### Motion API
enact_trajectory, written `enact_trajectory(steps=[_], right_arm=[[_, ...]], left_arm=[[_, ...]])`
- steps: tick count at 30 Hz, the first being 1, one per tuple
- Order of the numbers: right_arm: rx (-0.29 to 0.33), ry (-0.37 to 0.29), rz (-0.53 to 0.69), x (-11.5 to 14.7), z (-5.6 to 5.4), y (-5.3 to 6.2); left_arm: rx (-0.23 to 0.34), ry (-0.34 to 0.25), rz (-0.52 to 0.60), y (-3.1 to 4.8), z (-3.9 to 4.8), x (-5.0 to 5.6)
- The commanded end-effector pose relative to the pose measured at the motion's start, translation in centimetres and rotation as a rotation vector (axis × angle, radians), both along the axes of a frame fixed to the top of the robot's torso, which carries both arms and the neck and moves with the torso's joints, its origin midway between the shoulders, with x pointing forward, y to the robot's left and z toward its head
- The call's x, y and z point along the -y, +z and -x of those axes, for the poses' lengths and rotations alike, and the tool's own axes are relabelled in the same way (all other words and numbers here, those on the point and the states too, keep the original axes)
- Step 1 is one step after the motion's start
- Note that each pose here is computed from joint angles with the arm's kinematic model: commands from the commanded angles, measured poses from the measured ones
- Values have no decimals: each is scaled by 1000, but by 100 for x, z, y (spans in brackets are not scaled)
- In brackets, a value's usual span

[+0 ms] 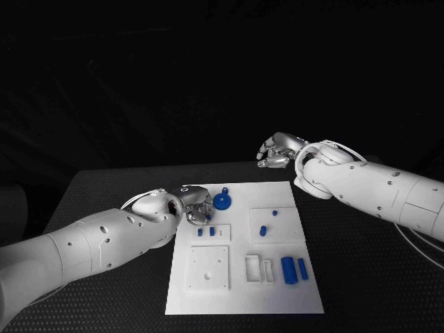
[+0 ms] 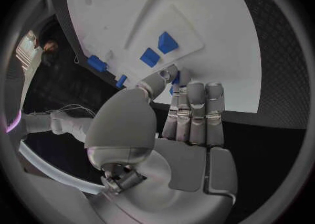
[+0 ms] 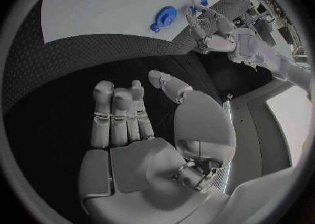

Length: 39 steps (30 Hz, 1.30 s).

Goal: Assemble the parts on the task board

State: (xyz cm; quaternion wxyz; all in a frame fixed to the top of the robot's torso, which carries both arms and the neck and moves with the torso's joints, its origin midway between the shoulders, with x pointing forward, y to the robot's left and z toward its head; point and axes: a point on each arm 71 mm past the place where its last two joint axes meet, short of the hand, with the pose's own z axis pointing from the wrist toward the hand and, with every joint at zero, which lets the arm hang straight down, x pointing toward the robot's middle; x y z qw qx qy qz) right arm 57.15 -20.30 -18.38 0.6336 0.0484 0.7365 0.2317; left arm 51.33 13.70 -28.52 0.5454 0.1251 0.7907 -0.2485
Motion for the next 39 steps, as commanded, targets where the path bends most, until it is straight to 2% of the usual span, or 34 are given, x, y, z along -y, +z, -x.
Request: enact_trajectory(steps=[1, 24, 39], right_arm=[[-5, 14, 2, -13, 8, -3], [-1, 8, 1, 43, 19, 3], [-4, 10, -4, 98, 71, -13]], left_arm=[[-33, -29, 26, -89, 77, 43], [-15, 13, 33, -83, 47, -120], [7, 52, 29, -66, 22, -344]])
